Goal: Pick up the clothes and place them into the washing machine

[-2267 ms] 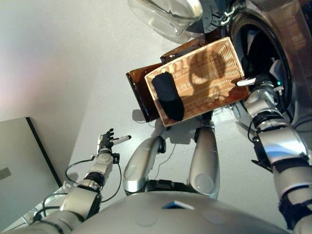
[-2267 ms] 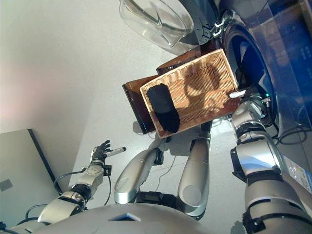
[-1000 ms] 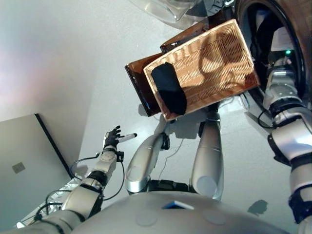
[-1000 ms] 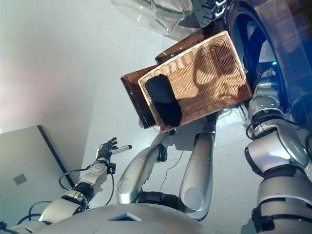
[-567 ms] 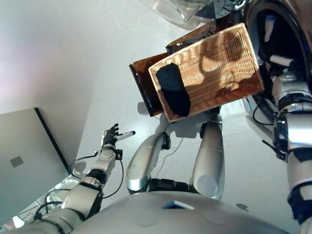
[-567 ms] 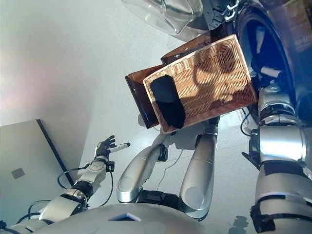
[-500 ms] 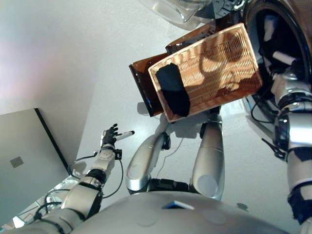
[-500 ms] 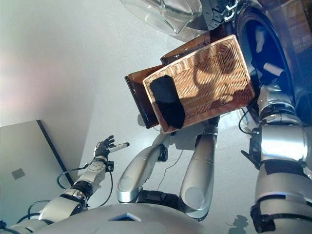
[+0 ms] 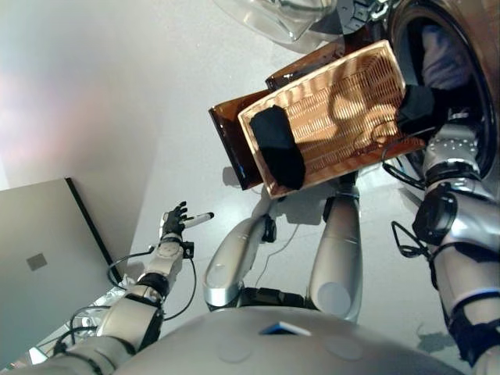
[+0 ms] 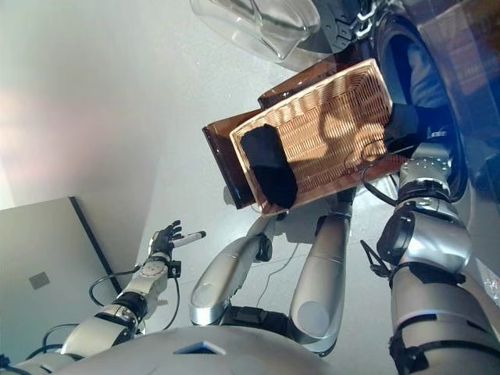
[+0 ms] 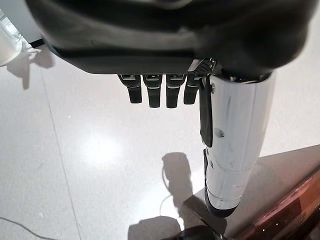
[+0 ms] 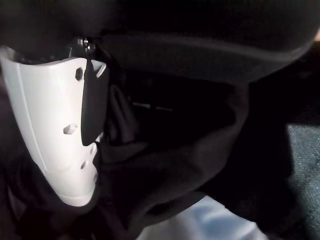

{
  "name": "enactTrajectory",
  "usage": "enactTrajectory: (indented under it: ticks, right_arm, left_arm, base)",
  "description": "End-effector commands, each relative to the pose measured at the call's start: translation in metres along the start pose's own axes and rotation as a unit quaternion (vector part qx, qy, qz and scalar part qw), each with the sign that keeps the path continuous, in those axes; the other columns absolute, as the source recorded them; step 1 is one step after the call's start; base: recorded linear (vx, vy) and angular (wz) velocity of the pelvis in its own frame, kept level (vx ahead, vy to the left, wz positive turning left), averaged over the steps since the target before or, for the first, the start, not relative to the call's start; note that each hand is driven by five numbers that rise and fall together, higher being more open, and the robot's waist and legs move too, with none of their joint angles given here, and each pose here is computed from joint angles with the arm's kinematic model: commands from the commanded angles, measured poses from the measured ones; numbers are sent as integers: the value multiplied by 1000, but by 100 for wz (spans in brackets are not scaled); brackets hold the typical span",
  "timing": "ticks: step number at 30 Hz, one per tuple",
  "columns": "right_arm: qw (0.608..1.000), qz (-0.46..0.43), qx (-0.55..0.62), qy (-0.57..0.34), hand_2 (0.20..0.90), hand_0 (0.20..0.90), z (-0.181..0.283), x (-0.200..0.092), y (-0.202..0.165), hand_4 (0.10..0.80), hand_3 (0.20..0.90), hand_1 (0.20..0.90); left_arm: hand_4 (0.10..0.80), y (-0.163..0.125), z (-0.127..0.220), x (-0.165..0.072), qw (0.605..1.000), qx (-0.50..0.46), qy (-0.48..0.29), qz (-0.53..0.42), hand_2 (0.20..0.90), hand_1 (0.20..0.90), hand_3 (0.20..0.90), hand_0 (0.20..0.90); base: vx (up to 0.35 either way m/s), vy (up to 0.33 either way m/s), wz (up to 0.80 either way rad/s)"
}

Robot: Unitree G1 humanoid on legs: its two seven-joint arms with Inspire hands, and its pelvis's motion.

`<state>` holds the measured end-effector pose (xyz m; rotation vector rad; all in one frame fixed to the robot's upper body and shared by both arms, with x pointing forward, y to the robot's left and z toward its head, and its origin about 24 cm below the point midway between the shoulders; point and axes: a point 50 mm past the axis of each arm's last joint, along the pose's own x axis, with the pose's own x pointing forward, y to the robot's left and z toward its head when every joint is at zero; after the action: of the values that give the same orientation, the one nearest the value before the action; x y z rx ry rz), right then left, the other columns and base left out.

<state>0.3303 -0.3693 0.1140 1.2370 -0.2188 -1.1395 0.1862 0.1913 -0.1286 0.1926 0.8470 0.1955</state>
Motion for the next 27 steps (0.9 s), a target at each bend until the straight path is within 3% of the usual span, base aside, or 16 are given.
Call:
enactTrajectory:
  ticks: [1,13,21,24,27]
  right_arm:
    - [988,-2,99,-121,200,200,78,7,14,300,200,200]
    - [945,87,168,-266,200,200,171,-25,65,300,200,200]
    - [914,145,190,-327,200,200,190,-51,81,300,200,200]
    - [919,167,90,-347,200,200,180,-51,83,300,200,200]
    - [928,152,61,-333,200,200,168,-44,78,300,200,200]
  left_arm:
    - [800,11,-34,-6,998,11,58,29,900,900,900,900]
    - [800,11,-37,-9,998,11,54,25,900,900,900,900]
    - [800,10,-37,-10,998,2,48,28,900,900,900,900]
    - [800,15,-34,-9,999,-5,39,37,900,900,900,900]
    - [800,20,-27,-7,999,-6,27,45,900,900,900,900]
  base:
    - [-4,12,5]
    - [17,3,0]
    - [16,1,0]
    - [0,0,0]
    - [-15,-6,1]
